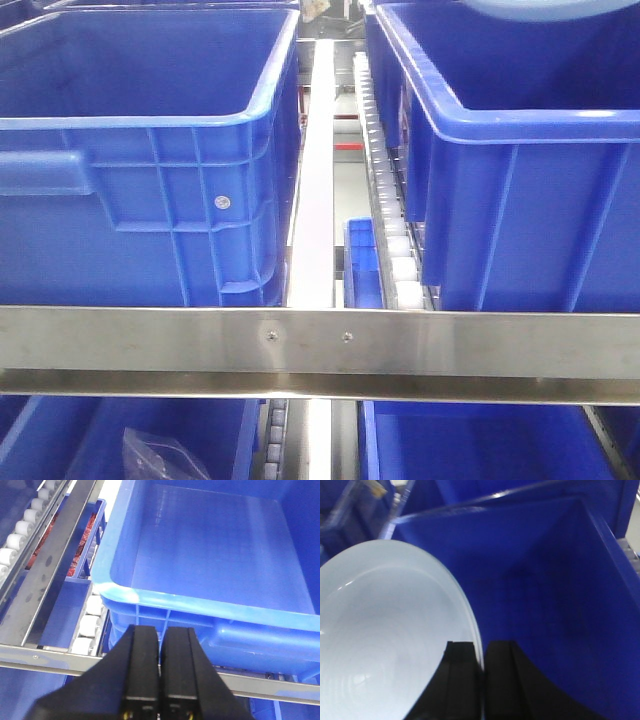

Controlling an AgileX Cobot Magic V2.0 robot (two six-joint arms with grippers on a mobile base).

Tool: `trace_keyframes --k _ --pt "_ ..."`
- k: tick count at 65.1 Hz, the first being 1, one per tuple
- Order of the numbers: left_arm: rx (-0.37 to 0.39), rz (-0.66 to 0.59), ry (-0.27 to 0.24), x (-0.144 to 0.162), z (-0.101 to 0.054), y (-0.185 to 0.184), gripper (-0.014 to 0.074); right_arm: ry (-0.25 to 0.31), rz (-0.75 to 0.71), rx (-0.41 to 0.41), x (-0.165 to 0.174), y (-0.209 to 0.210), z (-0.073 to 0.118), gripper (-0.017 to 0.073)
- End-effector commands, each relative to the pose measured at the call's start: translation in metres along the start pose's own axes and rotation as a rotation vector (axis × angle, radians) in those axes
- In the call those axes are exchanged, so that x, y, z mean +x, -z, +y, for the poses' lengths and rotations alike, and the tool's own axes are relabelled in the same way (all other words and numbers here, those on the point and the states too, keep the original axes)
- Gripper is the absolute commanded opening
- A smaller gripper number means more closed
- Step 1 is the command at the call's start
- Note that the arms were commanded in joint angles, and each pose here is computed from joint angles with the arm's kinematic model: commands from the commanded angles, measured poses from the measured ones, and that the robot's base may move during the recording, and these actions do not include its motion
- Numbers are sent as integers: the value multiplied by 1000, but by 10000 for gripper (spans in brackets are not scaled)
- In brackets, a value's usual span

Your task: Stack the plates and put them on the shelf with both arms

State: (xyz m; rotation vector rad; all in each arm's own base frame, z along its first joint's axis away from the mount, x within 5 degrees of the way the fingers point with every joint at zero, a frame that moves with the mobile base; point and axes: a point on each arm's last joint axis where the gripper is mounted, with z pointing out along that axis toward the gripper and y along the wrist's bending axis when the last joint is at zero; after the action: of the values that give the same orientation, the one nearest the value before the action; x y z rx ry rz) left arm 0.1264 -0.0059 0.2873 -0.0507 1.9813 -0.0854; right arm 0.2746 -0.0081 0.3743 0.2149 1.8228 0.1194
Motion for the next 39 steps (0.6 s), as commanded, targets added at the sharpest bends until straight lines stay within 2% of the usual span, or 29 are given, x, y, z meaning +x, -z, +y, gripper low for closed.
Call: trace_keyframes --k 1,14,30,34,39 --pt "21 -106 4 -16 -3 3 83 0 -132 2 -25 -12 -4 56" --pt "21 -106 4 -16 -3 3 83 -10 -81 52 -7 -53 -22 56" --pt "21 -106 4 -16 -3 3 83 -11 -46 58 6 -71 -26 72" --pt "21 -106 4 -16 -3 3 83 -10 -67 53 4 -72 -25 148" --pt "21 -106 4 -16 -3 3 83 -9 -92 48 2 -72 -25 337"
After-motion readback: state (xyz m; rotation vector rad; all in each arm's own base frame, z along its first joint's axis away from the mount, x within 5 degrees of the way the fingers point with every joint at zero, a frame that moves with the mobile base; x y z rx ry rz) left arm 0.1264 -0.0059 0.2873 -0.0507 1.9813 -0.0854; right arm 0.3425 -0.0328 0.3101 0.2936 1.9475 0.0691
